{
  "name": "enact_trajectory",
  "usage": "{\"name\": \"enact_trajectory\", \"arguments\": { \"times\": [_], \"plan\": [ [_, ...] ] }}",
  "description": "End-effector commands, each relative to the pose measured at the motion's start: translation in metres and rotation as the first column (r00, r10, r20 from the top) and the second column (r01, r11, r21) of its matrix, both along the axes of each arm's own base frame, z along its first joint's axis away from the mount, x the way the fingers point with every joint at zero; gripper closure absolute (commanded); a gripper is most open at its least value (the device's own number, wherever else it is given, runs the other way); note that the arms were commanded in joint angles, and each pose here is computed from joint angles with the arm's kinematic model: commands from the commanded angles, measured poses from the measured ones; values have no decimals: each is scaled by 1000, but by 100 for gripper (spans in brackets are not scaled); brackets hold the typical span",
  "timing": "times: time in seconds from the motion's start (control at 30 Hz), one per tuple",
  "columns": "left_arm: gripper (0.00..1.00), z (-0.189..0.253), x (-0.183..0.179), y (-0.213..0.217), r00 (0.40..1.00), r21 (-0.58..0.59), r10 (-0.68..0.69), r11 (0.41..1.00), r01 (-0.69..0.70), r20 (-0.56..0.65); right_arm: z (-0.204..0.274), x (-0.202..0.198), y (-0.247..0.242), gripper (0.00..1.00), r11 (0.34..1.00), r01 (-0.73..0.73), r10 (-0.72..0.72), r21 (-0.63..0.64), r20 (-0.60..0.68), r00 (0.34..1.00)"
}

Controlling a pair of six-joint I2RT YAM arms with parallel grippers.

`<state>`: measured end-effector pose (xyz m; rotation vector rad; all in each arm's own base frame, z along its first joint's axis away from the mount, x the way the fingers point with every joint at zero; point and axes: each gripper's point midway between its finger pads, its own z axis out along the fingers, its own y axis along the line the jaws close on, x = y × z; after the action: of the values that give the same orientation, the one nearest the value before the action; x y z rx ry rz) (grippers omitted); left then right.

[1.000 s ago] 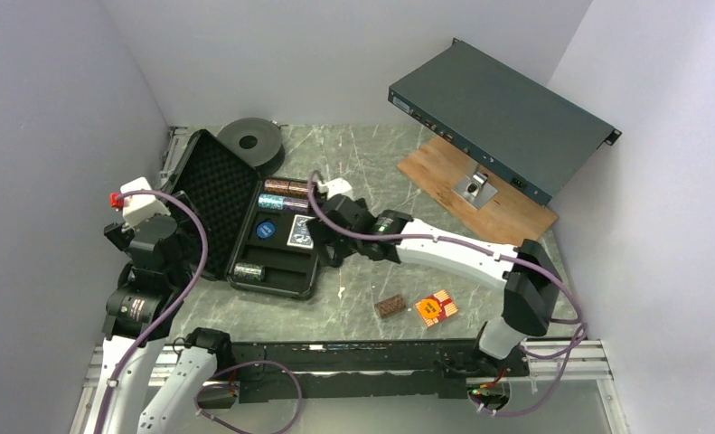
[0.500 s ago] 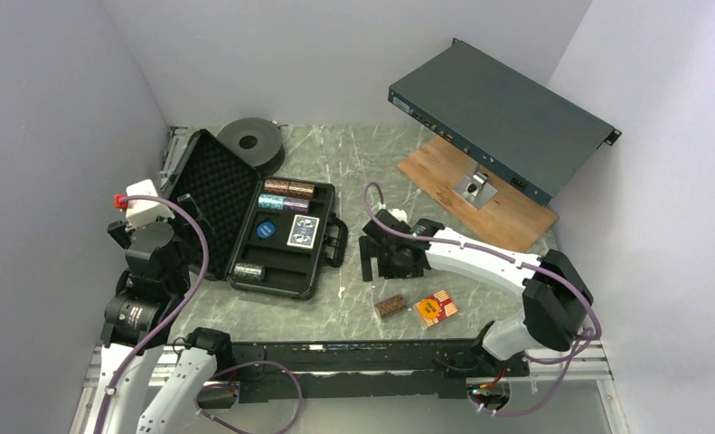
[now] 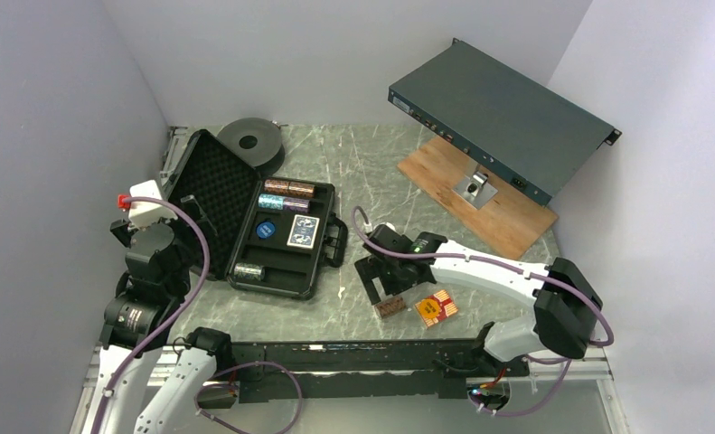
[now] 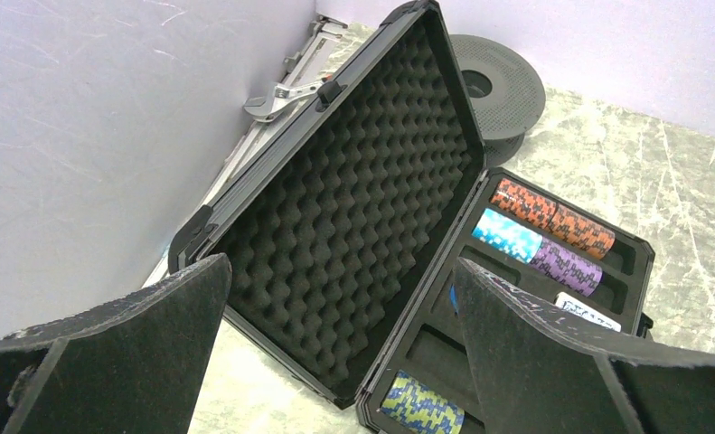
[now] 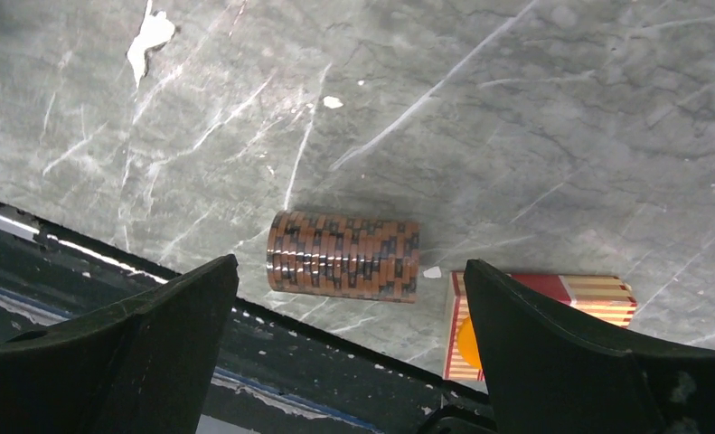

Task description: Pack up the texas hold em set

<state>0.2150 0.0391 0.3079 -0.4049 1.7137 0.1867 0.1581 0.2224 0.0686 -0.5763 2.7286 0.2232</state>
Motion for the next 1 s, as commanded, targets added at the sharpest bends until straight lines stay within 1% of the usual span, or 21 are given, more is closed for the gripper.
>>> {"name": "enact_trajectory", "arguments": {
  "times": [0.0,0.3,0.47,0.67,0.87,0.97],
  "plan": [
    [0,6,4,-4,999,4,-25,1000,24,29,-8,-8,4,0,999,-44,43,-4,-22,999],
    [0,3,6,-6,999,7,-32,999,32,17,-21,-16,-1,0,999,40,-41,-16,-64,997],
    [0,3,7,-6,999,7,-36,999,36,17,-24,-19,-1,1,999,48,-48,-11,-80,996],
    [0,3,8,-7,999,7,-41,999,41,16,-22,-21,4,8,999,36,-36,6,-93,995],
    [0,2,8,-8,999,9,-43,999,43,13,-23,-23,8,19,1000,24,-22,17,-110,994],
    [0,3,8,-8,999,10,-47,999,46,15,-23,-22,8,21,1000,27,-25,12,-112,993]
  ]
}}
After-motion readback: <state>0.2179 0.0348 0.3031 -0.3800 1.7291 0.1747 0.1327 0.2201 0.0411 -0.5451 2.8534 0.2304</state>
